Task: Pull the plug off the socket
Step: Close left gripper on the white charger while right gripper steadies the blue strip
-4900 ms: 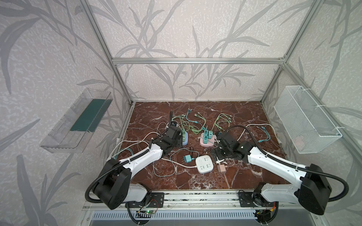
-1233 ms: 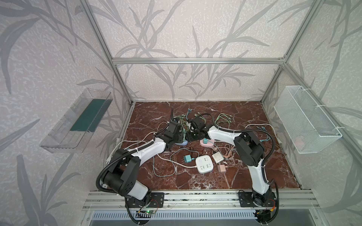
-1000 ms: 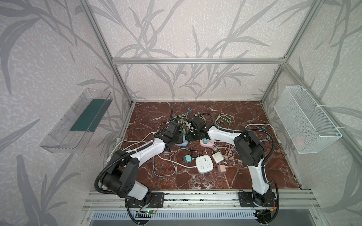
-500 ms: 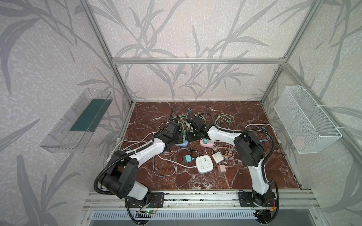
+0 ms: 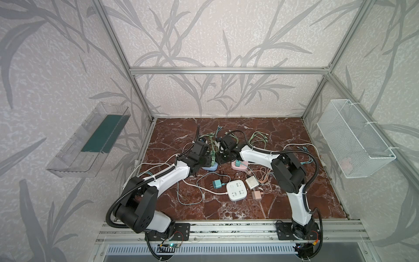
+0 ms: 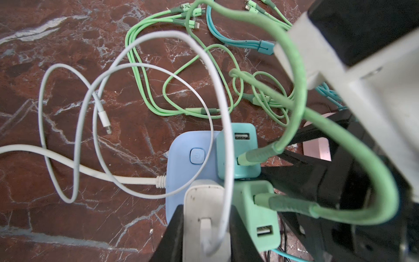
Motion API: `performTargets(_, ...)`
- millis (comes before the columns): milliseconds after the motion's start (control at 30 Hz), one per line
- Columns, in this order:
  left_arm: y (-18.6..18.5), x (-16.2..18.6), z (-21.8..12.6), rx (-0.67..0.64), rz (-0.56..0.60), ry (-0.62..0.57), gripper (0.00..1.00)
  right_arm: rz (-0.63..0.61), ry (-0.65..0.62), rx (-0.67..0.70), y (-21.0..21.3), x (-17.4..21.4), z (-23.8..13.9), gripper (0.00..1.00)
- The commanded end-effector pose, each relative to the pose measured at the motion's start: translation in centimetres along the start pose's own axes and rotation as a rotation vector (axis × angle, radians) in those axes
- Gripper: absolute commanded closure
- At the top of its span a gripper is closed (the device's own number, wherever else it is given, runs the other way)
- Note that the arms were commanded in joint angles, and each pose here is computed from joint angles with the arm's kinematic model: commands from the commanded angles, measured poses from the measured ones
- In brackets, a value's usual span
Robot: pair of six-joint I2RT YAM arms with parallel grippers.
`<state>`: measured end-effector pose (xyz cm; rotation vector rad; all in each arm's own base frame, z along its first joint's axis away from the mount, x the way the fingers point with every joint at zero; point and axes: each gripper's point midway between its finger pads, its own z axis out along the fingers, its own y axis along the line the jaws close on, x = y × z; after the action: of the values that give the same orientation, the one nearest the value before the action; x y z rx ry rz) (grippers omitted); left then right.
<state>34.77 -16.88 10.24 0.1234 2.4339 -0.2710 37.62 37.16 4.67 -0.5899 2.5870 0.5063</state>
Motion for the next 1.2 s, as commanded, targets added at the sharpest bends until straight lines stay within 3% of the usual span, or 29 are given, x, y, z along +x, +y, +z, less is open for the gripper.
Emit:
performTargets(0,-2.4,-3.7,-1.6,0.103,-0.003,-0.116,0.96,-0.026,0.144,0.099,-2.3,4.1,1.4,0.52)
performTargets(333,-1.8,-4.1,-0.2,0.037,-0.015,-0.086,0.94,-0.059,0.157,0.104,-2.0,4.5,1.7,0.52)
performTargets(667,-2.0,-5.2,-1.2,0.047,-0.007,-0.134,0.94,-0.074,0.168,0.127,-2.2,4.6,1.8,0.52)
performTargets(967,-2.5,-3.8,-1.6,0.107,0.071,-0.137,0.94,-0.073,0.18,0.124,-2.1,4.7,2.0,0.52)
performTargets(1167,-2.0,-4.1,-2.4,0.093,0.045,-0.165,0.94,-0.081,0.185,0.136,-2.3,4.7,2.0,0.52)
